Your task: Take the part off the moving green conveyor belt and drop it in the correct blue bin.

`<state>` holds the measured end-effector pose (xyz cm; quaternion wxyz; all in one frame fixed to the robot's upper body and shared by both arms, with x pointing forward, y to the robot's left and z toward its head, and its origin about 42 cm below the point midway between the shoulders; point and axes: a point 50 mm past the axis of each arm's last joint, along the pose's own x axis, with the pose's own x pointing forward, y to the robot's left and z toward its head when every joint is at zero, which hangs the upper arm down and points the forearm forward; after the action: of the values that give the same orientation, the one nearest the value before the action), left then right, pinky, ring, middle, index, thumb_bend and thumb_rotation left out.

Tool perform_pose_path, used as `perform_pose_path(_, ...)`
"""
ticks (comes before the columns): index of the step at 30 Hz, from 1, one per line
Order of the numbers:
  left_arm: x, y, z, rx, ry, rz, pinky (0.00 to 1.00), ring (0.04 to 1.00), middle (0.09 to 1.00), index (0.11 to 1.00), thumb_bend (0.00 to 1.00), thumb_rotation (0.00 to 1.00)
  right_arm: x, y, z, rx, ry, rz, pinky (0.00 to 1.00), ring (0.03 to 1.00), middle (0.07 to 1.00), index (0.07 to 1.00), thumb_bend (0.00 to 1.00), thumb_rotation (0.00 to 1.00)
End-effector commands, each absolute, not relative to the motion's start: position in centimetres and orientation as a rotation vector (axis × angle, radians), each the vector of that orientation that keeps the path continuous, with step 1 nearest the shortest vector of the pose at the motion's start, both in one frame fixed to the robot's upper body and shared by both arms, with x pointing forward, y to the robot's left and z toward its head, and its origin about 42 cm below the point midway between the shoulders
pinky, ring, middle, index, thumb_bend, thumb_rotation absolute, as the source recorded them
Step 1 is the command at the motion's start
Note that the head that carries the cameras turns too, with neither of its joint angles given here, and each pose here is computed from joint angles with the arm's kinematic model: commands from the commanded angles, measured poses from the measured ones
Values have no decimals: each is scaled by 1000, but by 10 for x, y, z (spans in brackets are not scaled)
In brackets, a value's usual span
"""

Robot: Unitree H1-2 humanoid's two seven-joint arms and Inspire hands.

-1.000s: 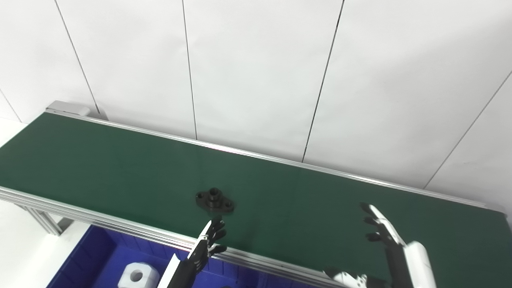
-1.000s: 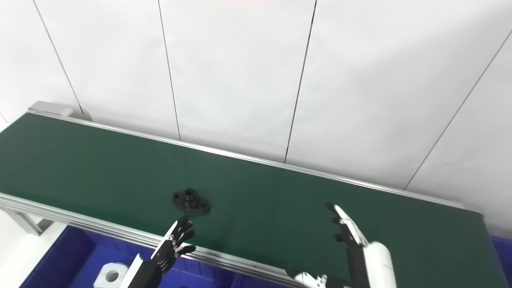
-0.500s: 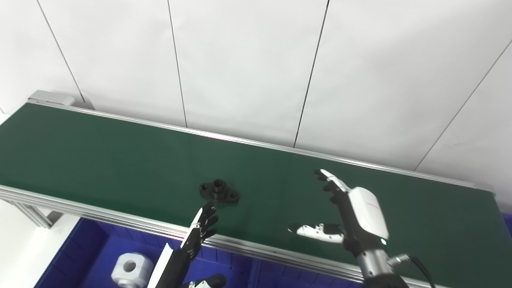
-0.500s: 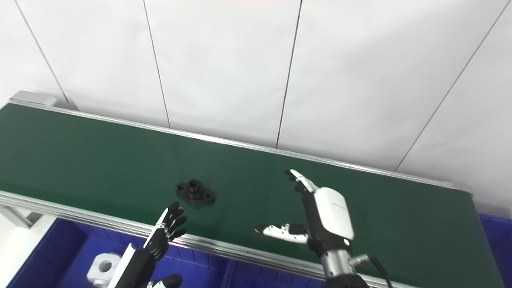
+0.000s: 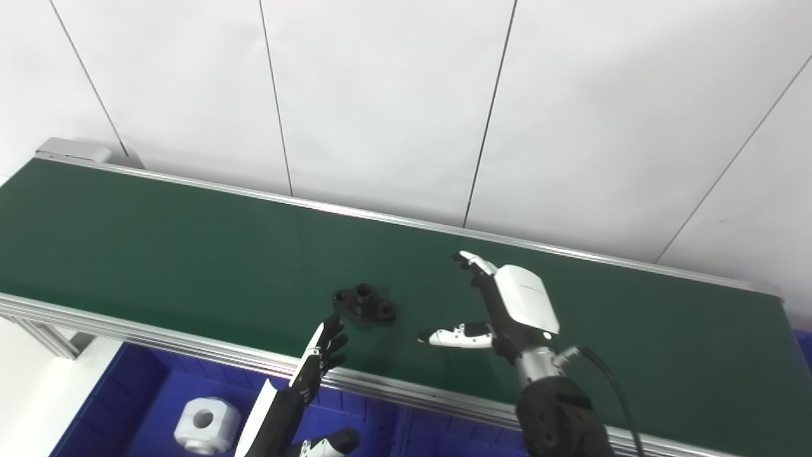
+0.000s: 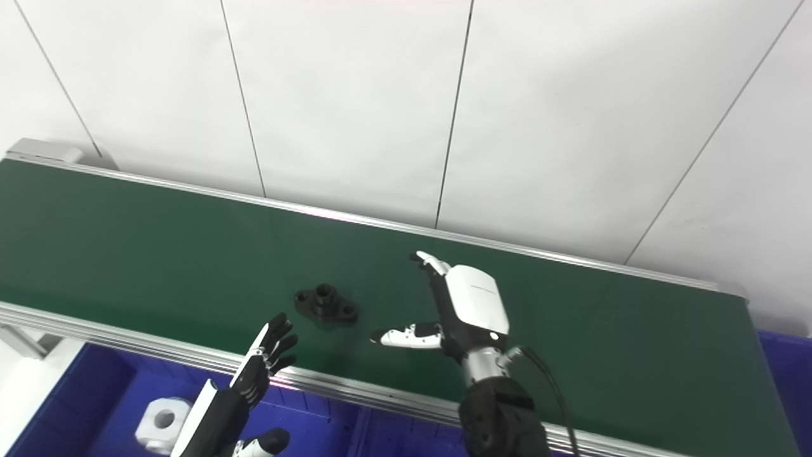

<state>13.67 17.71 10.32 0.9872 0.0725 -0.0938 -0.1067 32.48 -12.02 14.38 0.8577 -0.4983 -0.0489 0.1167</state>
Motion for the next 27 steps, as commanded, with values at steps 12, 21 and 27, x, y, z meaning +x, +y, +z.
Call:
perform_pose_path(12,135,169,118,133,-244,-205,891,954,991,1000,734,787,351,-83,147,-1108,-125,257,548,691,798,824,960,421)
perform_pose_path(21,133,166,121,132,-244,-199,885,947,984,1000,744,792,353,-66,132,-1132,-121,303,525,672,776,773,953,401)
perform_pose_path(27,132,164,123,129,-243,-195,880,942,984,1000,746,791,351,-59,125,-1127,-109,336,292,420,604,699,896,359)
